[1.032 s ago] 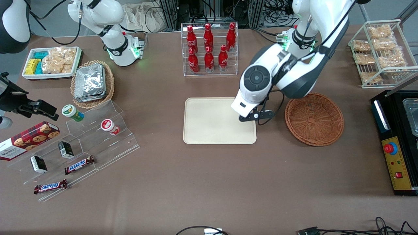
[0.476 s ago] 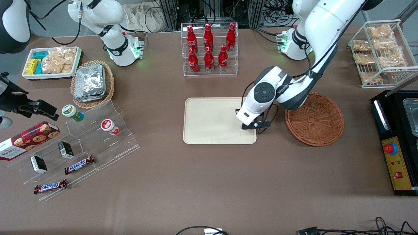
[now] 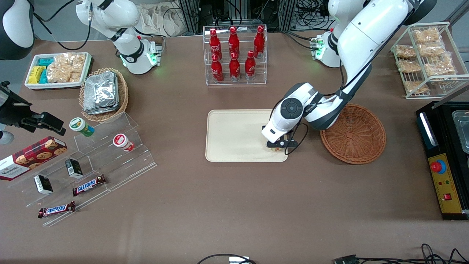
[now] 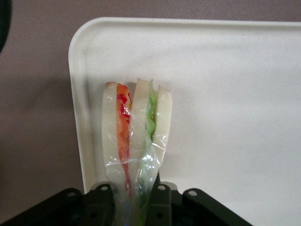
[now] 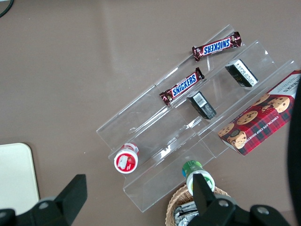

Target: Place sandwich from basket to tray

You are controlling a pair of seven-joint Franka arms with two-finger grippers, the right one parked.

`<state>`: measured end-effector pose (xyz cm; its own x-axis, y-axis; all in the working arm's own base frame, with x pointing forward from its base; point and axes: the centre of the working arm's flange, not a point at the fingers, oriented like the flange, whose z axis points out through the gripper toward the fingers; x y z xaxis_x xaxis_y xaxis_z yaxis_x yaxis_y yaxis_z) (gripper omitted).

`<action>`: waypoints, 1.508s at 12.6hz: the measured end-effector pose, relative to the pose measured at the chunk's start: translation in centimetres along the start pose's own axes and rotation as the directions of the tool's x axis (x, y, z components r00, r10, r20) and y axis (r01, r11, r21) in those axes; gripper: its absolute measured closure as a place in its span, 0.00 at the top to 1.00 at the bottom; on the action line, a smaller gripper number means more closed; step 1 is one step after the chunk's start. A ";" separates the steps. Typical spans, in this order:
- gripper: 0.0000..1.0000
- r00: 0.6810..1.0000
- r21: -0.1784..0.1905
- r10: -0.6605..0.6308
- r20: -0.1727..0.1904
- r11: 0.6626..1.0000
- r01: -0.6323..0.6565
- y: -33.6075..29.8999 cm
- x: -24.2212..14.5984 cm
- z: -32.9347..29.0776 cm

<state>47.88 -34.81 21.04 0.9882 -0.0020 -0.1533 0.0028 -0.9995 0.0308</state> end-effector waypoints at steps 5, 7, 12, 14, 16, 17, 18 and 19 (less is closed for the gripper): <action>0.86 1.000 -0.003 -0.003 -0.005 1.000 0.003 -0.1 0.3 -0.2; 1.00 1.000 0.002 -0.007 -0.007 1.000 0.007 -0.2 0.6 -0.7; 1.00 1.000 0.163 -0.024 0.000 0.986 0.023 -1.2 2.7 -12.8; 1.00 1.000 0.176 -0.013 0.024 0.984 0.009 -2.1 2.6 -21.8; 1.00 1.000 0.194 -0.004 0.021 0.981 0.000 -3.9 1.3 -28.7; 1.00 0.999 0.197 0.012 0.031 0.980 -0.018 -4.9 0.1 -31.2; 1.00 0.999 0.186 0.008 0.039 0.982 -0.016 -6.2 -0.9 -33.4; 1.00 0.999 0.163 -0.005 0.036 0.987 -0.001 -8.1 -1.8 -35.7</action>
<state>51.56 -25.60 56.34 0.9819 0.0018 -0.1893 -0.0233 -0.9912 -0.1300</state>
